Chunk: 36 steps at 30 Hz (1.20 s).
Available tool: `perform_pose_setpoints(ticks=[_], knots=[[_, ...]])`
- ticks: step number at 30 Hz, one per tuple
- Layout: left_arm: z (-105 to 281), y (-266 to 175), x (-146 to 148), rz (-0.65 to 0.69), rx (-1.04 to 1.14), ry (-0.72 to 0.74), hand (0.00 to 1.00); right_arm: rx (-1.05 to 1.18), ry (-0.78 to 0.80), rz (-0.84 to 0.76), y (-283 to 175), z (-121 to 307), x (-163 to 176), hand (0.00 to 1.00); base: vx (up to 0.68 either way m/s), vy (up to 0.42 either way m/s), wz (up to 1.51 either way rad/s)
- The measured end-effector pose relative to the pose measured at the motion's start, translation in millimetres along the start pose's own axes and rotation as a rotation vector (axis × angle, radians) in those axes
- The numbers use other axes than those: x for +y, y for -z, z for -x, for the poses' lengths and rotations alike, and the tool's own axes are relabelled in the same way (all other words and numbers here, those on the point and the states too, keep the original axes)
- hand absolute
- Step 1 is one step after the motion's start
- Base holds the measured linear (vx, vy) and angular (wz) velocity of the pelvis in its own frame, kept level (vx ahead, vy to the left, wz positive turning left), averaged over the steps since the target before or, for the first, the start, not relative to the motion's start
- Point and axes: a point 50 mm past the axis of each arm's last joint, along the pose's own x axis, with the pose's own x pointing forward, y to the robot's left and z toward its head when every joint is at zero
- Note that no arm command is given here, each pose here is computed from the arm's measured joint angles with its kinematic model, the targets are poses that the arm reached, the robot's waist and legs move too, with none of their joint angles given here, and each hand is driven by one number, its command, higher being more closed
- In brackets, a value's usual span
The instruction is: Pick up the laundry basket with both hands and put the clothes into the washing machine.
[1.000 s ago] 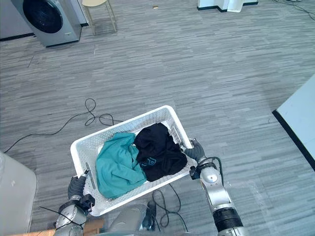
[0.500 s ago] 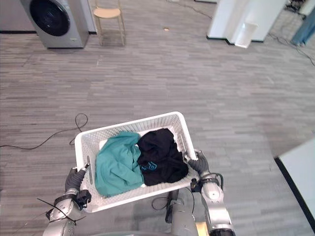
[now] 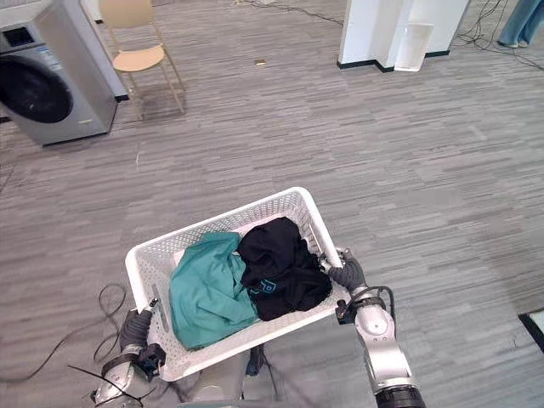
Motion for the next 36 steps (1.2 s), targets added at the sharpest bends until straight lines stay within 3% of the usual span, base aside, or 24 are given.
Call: perform_pose_setpoints(ticks=[7, 14, 19, 23, 28, 36], knots=[[3, 2, 3, -0.056, 0.030, -0.005, 1.00, 0.066, -0.010, -0.023, 17, 10, 8, 1.00, 0.79, 0.295, 0.50], [-10, -26, -6, -0.128, -0.077, 0.079, 1.00, -0.005, 0.062, -0.101, 3, 26, 5, 1.00, 0.72, -0.029, 0.91], [2, -1, -6, -0.042, -0.006, 0.008, 1.00, -0.024, 0.013, 0.005, -2, 20, -5, 1.00, 0.86, -0.164, 0.08], [0, -1, -1, -0.034, -0.004, -0.004, 1.00, -0.039, 0.001, -0.015, -7, 12, 0, 1.00, 0.76, 0.044, -0.69], [3, -2, 3, -0.008, -0.010, -0.009, 1.00, -0.053, -0.023, -0.003, -11, 9, 4, 1.00, 0.69, 0.313, -0.78], [-8, -11, -4, -0.059, -0.020, 0.025, 1.00, -0.001, 0.031, -0.048, 2, 12, -1, 1.00, 0.61, 0.375, 0.32]])
